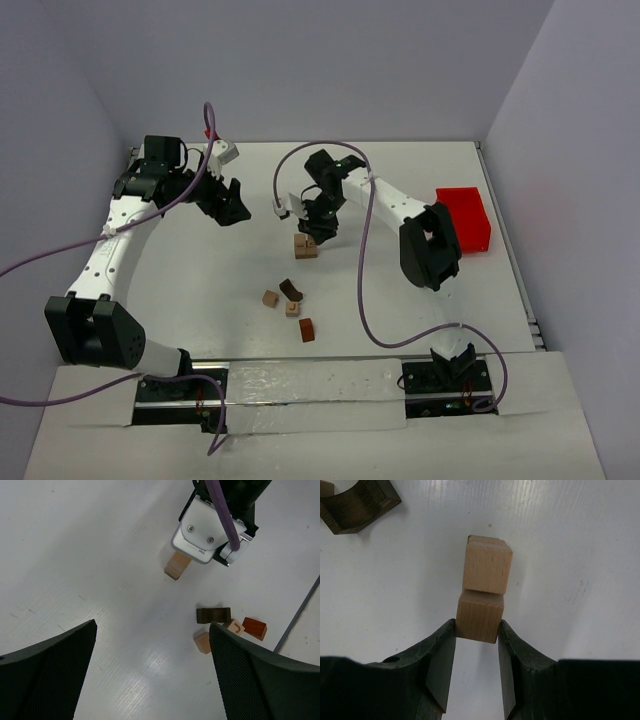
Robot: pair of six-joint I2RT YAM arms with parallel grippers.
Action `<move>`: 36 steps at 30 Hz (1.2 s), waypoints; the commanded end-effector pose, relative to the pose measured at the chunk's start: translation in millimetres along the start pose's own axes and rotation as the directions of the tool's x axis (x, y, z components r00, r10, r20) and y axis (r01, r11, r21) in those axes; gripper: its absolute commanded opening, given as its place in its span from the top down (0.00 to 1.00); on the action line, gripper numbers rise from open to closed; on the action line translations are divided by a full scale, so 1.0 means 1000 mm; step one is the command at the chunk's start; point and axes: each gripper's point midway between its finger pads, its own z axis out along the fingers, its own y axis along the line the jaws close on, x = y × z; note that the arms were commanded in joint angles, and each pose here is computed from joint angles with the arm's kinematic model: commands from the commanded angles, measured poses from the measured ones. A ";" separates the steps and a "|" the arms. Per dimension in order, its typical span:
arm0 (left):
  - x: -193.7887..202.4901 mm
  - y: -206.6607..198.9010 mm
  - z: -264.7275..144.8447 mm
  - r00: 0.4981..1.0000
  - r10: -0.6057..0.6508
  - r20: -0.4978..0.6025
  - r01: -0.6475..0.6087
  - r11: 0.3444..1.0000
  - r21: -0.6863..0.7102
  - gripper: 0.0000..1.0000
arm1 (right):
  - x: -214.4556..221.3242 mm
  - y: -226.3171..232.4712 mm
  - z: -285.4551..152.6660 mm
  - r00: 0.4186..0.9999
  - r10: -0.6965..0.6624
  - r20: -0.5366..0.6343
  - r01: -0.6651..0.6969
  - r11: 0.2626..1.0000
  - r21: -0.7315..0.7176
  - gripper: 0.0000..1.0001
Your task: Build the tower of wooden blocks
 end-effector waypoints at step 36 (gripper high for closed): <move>-0.001 -0.021 -0.010 0.994 0.095 0.054 -0.099 0.993 0.072 0.01 | -0.034 0.003 -0.027 0.998 -0.046 0.042 0.044 0.998 0.046 0.36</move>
